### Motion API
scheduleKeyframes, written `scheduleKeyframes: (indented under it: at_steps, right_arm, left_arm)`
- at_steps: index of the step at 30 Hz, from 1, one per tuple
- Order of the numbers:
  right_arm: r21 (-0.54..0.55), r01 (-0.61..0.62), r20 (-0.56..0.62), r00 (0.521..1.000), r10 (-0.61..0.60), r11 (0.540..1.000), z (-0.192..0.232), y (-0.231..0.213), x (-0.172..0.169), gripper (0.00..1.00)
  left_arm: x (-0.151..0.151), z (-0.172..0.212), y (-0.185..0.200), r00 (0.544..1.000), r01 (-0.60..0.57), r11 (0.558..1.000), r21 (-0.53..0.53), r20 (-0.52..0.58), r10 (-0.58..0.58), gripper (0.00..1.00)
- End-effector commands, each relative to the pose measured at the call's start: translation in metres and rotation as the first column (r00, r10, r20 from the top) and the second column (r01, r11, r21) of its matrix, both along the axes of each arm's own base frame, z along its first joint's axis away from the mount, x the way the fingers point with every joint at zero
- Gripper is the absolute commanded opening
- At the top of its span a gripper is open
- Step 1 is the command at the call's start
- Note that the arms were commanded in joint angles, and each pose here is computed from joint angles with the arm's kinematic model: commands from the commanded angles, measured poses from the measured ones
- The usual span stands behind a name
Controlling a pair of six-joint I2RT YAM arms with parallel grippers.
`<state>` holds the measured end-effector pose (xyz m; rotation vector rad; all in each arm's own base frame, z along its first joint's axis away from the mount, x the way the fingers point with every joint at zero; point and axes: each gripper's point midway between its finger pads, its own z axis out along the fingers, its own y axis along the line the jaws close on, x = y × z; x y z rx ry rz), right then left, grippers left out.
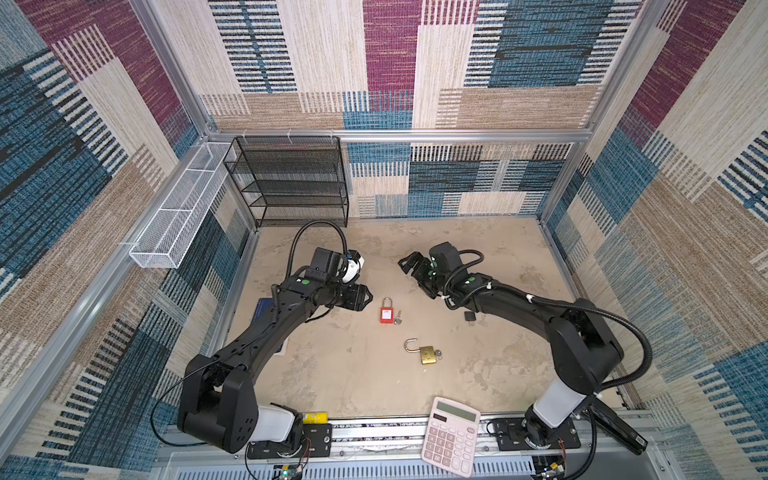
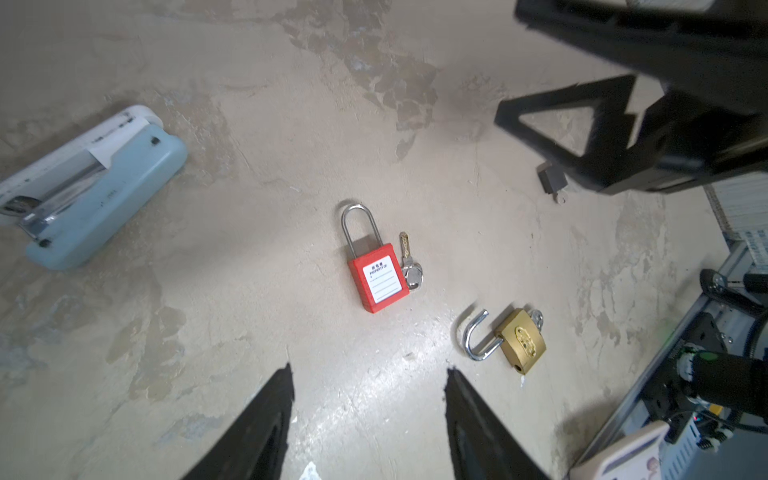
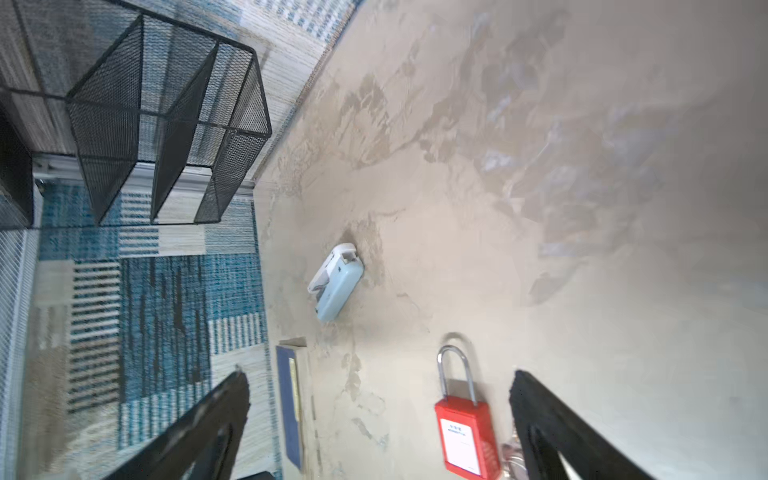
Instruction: Lock with the key
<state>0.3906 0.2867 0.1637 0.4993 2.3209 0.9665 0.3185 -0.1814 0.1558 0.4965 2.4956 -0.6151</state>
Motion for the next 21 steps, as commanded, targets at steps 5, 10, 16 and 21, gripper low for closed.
scheduleKeyframes:
  at_steps: [5, 10, 16, 21]
  right_arm:
    - [-0.466, -0.171, -0.036, 0.984, 0.175, 0.868, -0.013, -0.064, -0.048, 0.99]
    - [-0.389, -0.282, -0.155, 0.958, 0.239, 0.877, -0.032, -0.067, -0.096, 1.00]
    - [-0.269, -0.316, -0.227, 0.939, 0.259, 0.910, -0.048, -0.070, -0.135, 0.98]
    - [-0.129, -0.322, -0.322, 0.908, 0.267, 0.938, -0.070, -0.064, -0.165, 0.95]
  left_arm:
    - [-0.022, -0.015, -0.012, 0.998, 0.039, 0.999, -0.005, -0.049, -0.039, 0.60]
    - [-0.029, -0.025, -0.011, 0.996, 0.027, 1.000, 0.001, -0.081, -0.027, 0.60]
    - [-0.036, -0.034, -0.008, 0.995, 0.029, 0.999, 0.015, -0.095, -0.027, 0.60]
    - [-0.040, -0.036, -0.008, 0.993, 0.025, 1.000, 0.010, -0.112, -0.023, 0.60]
